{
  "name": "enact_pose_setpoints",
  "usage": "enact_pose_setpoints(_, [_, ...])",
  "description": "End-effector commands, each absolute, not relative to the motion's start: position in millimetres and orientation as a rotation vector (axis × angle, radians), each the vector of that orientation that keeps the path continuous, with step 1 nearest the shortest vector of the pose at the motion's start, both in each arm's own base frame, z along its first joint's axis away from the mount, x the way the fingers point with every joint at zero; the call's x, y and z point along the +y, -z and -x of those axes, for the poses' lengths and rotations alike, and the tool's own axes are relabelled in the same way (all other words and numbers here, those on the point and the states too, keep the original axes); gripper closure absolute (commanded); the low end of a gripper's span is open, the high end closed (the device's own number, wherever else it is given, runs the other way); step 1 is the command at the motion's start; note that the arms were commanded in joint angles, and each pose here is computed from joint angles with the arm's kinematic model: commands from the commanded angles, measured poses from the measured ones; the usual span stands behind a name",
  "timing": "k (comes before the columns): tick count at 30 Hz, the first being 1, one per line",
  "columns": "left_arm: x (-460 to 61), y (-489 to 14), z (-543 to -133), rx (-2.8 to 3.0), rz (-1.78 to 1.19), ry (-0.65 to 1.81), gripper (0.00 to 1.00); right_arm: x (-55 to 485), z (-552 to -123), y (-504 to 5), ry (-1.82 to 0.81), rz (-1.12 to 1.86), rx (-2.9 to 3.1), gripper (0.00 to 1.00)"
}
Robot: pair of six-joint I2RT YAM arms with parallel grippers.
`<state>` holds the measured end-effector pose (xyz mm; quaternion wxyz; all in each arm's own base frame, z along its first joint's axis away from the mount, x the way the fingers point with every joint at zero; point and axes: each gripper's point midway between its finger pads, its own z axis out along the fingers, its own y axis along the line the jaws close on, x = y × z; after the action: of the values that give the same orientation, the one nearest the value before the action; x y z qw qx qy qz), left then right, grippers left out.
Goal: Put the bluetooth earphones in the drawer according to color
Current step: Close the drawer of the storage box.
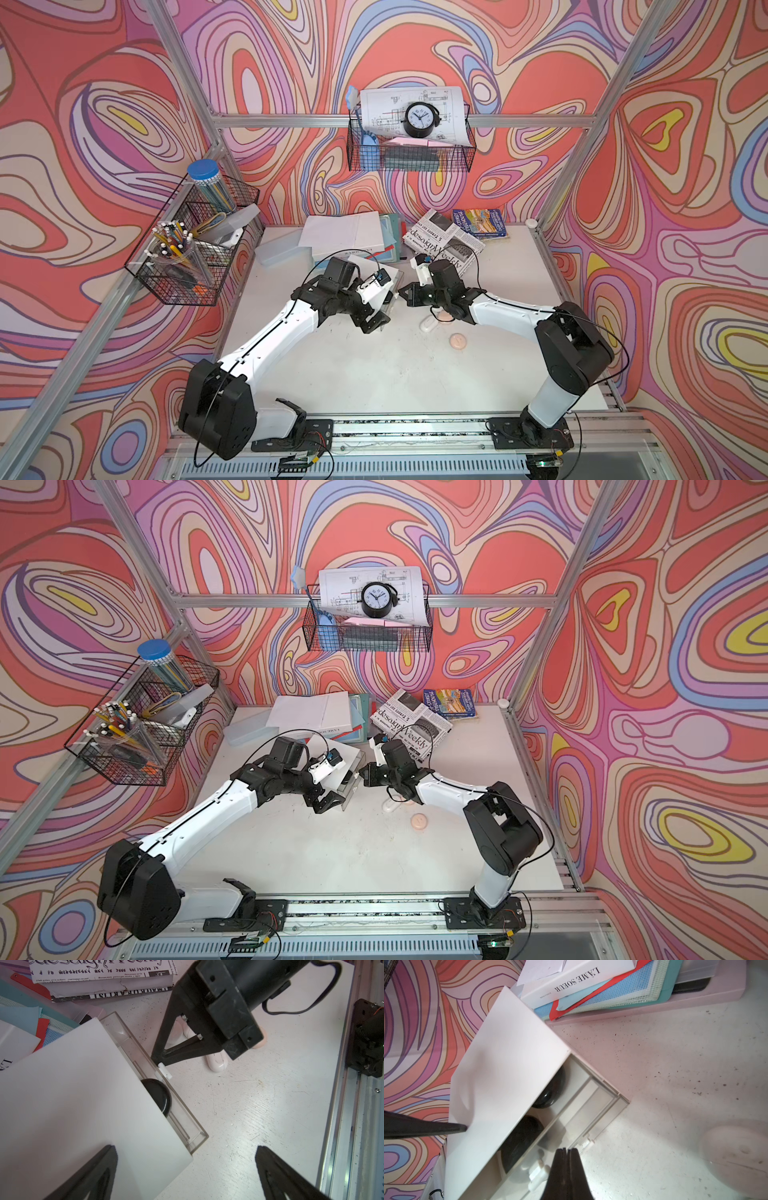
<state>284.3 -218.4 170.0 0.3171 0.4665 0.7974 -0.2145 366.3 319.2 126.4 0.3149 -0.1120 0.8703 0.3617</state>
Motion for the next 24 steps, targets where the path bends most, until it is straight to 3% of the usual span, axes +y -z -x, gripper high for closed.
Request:
enact_pose_setpoints(1, [-219.3, -167.2, -276.1, 2.129, -1.252, 0.614, 0.02, 330.7, -375.5, -143.5, -1.003, 0.308, 2.229, 1.00])
enact_pose_setpoints(24, [-217.7, -159.3, -275.9, 2.171, -1.258, 0.612, 0.02, 341.3, -379.5, -156.4, -1.066, 0.329, 2.180, 1.00])
